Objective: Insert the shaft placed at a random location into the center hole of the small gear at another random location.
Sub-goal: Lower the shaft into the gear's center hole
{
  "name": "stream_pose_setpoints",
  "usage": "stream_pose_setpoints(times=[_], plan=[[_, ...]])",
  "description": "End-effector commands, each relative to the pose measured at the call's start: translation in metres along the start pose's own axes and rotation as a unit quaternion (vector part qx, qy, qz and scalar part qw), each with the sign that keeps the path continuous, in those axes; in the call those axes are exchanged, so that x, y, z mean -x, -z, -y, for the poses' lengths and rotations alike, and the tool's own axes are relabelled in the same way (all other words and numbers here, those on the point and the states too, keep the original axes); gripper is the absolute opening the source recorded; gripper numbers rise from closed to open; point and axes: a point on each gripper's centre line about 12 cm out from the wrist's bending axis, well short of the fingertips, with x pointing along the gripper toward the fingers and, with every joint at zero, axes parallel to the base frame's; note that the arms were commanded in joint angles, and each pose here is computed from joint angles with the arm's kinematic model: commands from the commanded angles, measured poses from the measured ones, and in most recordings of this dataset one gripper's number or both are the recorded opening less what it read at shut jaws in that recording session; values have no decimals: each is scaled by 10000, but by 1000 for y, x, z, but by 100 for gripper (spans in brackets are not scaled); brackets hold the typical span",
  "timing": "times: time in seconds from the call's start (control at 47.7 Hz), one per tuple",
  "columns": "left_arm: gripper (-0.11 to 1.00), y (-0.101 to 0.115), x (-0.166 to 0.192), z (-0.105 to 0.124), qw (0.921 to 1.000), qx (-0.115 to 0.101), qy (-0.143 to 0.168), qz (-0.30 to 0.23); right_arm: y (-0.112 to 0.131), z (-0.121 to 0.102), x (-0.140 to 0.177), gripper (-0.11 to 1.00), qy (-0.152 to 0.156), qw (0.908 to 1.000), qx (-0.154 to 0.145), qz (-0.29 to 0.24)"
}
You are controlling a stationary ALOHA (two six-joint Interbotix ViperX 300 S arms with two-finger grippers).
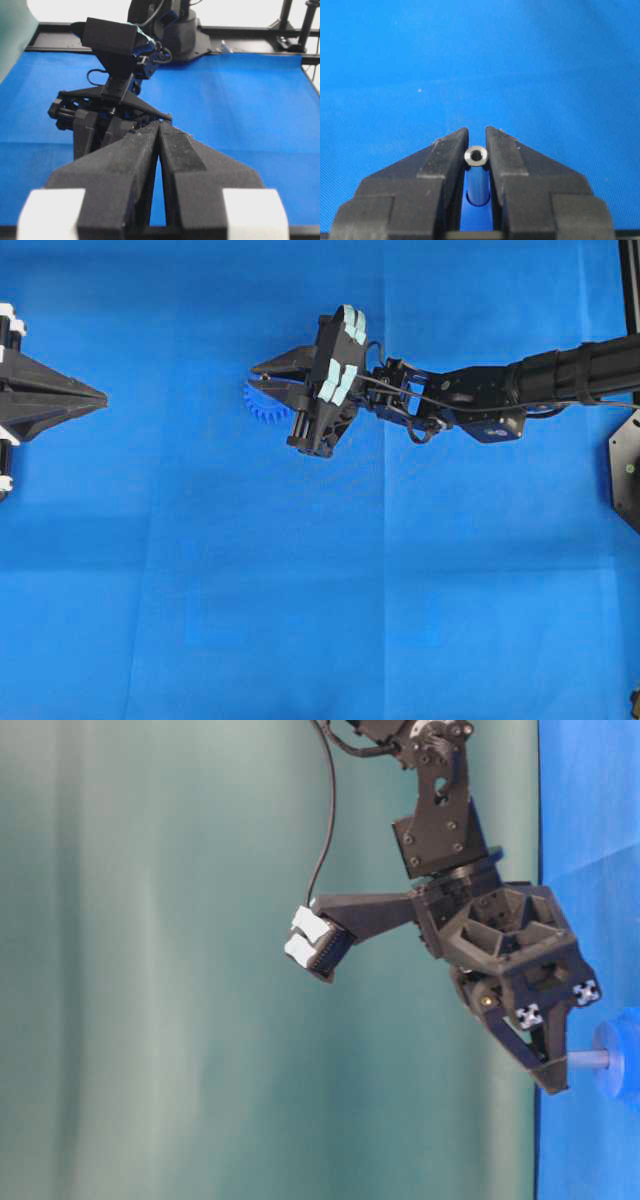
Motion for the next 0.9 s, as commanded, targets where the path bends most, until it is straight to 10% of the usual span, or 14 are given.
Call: stream_pose_setpoints(times=[0.0, 0.88], plan=[[0, -3, -1, 0, 10000, -8, -6, 38, -8, -2, 0, 2, -10, 9998, -24, 188], [0, -1, -1, 0, 10000, -23, -6, 15, 16, -1, -8, 2, 58, 9999, -56, -118]])
